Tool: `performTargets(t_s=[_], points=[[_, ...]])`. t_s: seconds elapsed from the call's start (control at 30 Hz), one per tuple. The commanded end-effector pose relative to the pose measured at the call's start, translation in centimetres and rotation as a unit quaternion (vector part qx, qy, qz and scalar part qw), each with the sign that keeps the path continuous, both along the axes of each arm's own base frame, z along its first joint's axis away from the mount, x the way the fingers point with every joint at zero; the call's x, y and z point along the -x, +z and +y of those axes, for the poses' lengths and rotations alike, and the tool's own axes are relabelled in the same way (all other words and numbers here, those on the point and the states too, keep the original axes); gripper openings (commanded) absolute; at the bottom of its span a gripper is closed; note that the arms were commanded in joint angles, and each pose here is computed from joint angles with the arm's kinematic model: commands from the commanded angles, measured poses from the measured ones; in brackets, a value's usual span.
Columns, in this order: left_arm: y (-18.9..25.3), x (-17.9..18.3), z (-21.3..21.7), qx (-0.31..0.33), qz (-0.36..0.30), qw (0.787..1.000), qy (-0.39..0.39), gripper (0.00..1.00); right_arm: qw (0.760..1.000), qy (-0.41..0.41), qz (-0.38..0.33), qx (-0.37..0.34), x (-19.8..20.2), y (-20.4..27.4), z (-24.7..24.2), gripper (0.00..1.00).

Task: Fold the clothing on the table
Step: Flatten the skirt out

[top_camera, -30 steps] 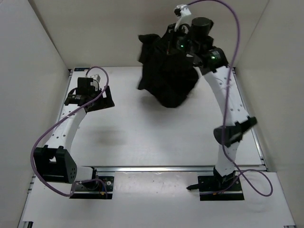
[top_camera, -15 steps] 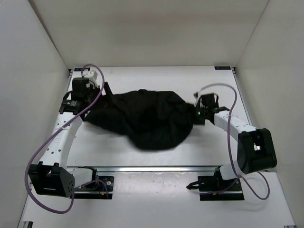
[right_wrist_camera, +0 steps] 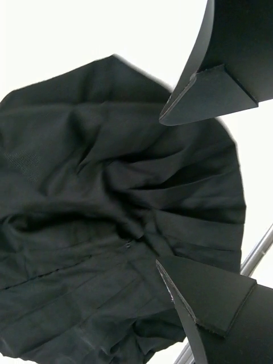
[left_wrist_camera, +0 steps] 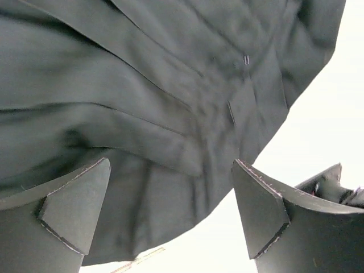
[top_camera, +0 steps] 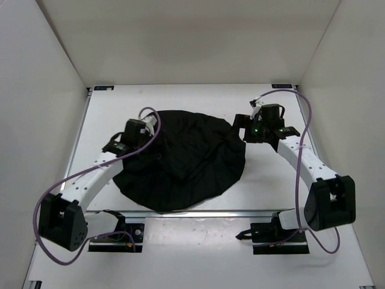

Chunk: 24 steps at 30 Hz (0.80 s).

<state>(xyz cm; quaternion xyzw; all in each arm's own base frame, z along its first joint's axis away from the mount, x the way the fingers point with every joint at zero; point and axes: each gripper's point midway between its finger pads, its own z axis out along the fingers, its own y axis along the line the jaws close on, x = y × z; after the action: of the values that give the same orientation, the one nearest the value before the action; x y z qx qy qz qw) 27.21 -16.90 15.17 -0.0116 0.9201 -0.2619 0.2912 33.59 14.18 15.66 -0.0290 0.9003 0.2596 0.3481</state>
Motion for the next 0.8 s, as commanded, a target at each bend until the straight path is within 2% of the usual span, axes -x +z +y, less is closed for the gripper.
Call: performTargets(t_s=[0.0, 0.13, 0.27, 0.4, 0.6, 0.7, 0.77], points=[[-2.5, 0.9, -3.6, 0.047, 0.030, 0.998, -0.011, 0.98, 1.000, 0.015, -0.015, 0.002, -1.7, 0.4, 1.5, 0.94], [-6.1, 1.4, -4.0, 0.021, 0.069, 0.997, -0.002, 0.99, 1.000, 0.023, -0.010, 0.003, -1.9, 0.2, 2.4, 0.94], [-7.0, 0.1, -4.3, 0.008, 0.063, 0.998, 0.016, 0.98, 1.000, 0.024, 0.016, 0.002, -0.7, -1.3, 2.0, 0.95], [-5.6, -1.1, -6.4, -0.003, 0.037, 0.999, -0.015, 0.99, 0.999, 0.029, 0.017, -0.006, -0.1, -1.4, 2.4, 0.94], [-4.2, -2.1, -9.9, -0.079, -0.013, 0.993, -0.090, 0.99, 0.999, 0.036, 0.021, -0.034, -0.1, -1.5, 3.9, 0.93], [-3.6, -3.9, -11.1, -0.106, -0.046, 0.988, -0.107, 0.98, 0.998, 0.043, 0.025, -0.028, 0.0, -1.9, 4.8, 0.93], [-4.5, -4.4, -12.0, -0.125, -0.049, 0.983, -0.127, 0.99, 0.999, 0.028, 0.026, -0.037, -0.2, -1.6, 4.0, 0.92]])
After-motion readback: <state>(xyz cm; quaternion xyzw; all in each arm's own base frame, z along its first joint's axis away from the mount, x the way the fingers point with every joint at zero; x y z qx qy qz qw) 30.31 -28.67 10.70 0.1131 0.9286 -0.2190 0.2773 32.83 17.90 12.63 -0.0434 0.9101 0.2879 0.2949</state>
